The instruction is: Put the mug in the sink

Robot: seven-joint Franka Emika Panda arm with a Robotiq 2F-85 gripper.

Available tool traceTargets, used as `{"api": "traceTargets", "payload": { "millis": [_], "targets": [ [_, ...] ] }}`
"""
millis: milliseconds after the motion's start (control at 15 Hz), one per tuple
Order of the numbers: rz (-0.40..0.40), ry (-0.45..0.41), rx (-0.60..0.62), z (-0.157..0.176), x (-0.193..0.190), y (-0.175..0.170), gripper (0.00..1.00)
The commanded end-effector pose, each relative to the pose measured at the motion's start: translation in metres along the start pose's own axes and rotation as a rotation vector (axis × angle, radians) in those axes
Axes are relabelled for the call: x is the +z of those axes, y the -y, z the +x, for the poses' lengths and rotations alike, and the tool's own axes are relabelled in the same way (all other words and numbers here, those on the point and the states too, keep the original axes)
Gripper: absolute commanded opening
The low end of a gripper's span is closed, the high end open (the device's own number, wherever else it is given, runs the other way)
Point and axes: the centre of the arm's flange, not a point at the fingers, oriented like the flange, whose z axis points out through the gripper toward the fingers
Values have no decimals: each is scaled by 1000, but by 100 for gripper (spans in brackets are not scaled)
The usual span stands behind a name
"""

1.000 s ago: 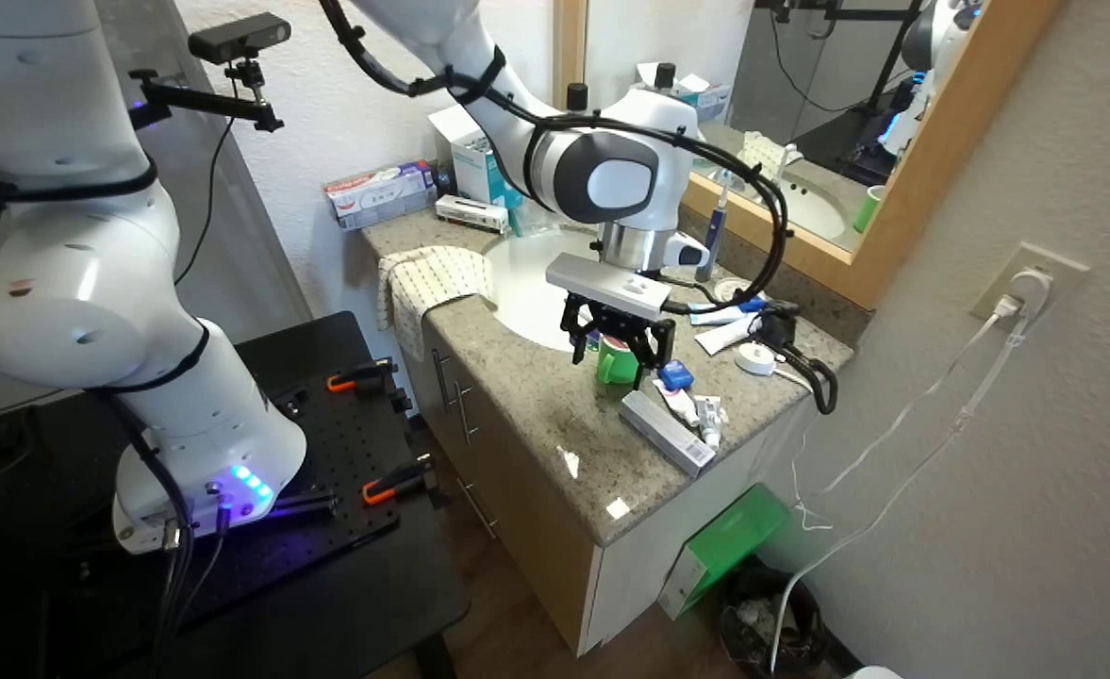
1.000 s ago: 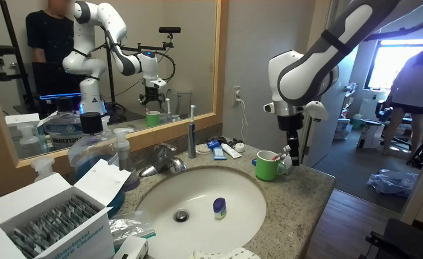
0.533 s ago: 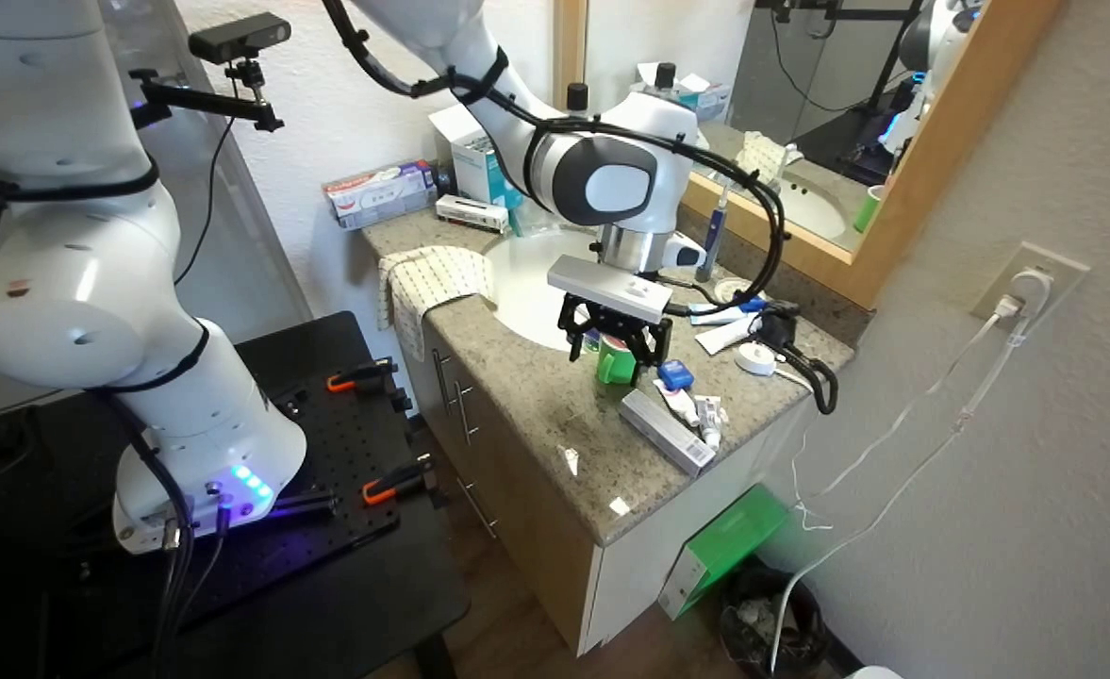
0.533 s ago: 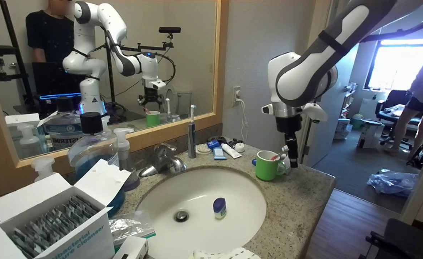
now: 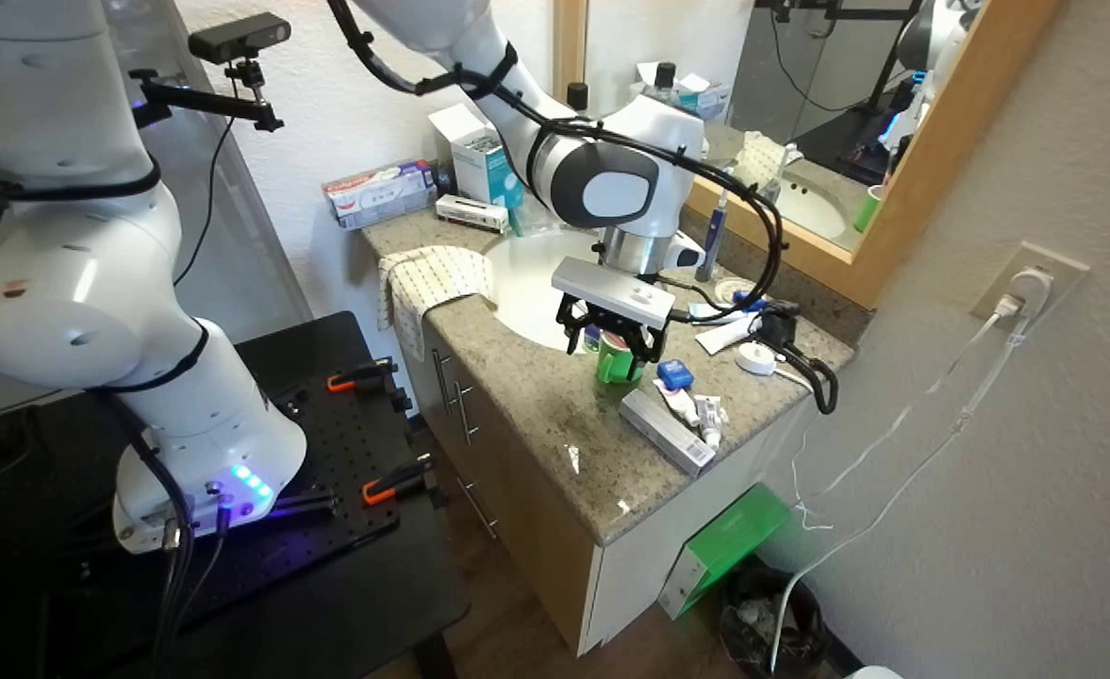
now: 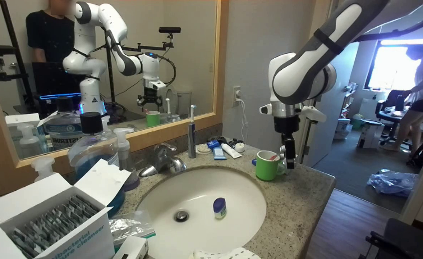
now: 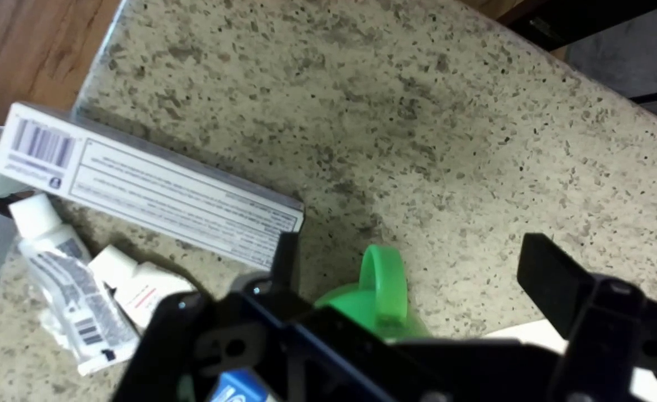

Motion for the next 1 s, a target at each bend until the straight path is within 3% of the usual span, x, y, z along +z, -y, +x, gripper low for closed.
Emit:
{"api": "traceTargets", "payload": {
  "millis": [0,600,667,733,933],
  "targets": [
    [18,-47,-2,5,-4,-14,100],
    [24,-34,-13,20,15,-23,100],
    [24,-39,-11,20,16,-23,75],
    [22,-42,-11,20,17,-23,74],
    [14,-56,-6,19,12,-23,51]
  ]
}}
